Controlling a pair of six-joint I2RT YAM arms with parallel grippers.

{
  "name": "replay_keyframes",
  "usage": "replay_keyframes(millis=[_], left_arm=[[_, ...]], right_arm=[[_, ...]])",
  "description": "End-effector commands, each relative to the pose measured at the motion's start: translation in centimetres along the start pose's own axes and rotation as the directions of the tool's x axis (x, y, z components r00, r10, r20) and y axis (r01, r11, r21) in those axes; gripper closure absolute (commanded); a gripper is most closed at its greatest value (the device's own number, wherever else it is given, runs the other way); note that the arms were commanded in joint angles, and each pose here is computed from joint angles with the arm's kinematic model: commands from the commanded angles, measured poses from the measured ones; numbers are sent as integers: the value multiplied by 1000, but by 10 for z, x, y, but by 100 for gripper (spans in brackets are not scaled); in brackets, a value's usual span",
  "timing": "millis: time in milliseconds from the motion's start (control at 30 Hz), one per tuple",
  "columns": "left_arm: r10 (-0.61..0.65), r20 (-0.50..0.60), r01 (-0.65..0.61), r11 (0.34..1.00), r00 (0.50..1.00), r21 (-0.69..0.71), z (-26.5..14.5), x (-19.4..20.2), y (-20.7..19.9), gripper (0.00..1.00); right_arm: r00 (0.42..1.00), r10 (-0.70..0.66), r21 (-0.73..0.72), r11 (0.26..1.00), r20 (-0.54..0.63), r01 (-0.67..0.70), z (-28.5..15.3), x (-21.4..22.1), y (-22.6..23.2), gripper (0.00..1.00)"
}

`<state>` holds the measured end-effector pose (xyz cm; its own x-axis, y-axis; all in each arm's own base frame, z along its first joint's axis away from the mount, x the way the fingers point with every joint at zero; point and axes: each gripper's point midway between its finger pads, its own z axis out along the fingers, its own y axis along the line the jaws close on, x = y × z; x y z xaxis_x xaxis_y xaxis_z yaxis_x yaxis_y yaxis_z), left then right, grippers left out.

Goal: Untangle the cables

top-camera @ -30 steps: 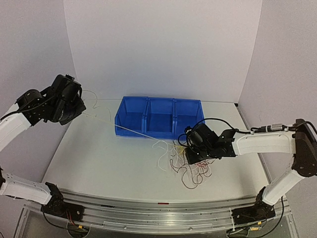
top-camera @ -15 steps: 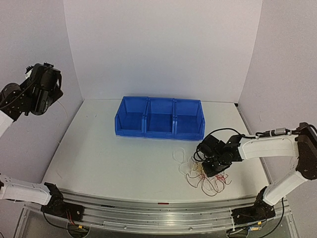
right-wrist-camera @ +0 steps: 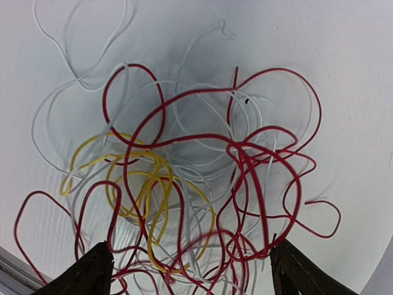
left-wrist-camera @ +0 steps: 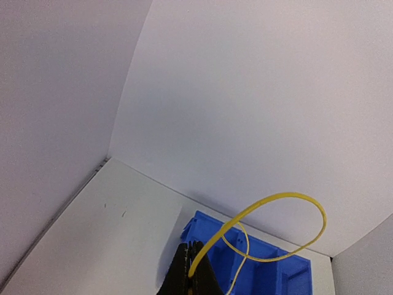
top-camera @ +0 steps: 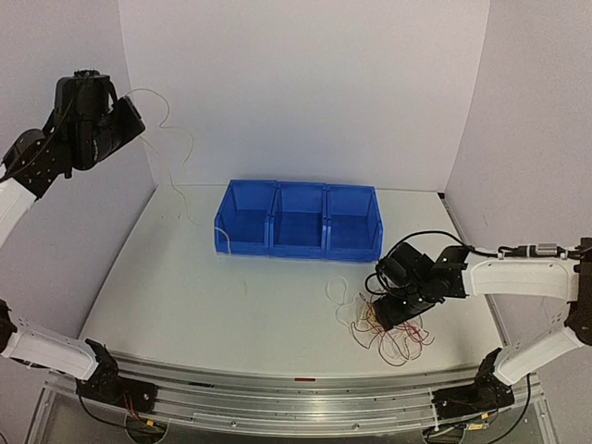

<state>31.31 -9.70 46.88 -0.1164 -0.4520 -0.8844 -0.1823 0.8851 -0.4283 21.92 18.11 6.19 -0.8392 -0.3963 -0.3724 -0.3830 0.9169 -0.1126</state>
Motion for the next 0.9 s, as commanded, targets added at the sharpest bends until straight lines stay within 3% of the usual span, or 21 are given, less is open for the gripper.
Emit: replay_keyframes(millis=[0, 233, 500, 867], left_arm=[[32, 44, -38, 988, 999, 150, 15, -24, -60, 100], [110, 89, -121, 984, 990, 128, 56, -28, -104, 100], [175, 143, -194, 972, 974, 132, 91, -24, -141, 100], [152, 150, -171, 978, 977, 118, 145, -25, -138, 100]], right_arm=[[993, 0, -111, 994, 122, 14, -41, -37, 15, 12], [963, -18, -178, 982, 271, 68, -89, -79, 24, 10], [956, -12, -164, 985, 294, 63, -94, -88, 23, 9], [949, -7, -102, 994, 317, 41, -95, -91, 10, 7]])
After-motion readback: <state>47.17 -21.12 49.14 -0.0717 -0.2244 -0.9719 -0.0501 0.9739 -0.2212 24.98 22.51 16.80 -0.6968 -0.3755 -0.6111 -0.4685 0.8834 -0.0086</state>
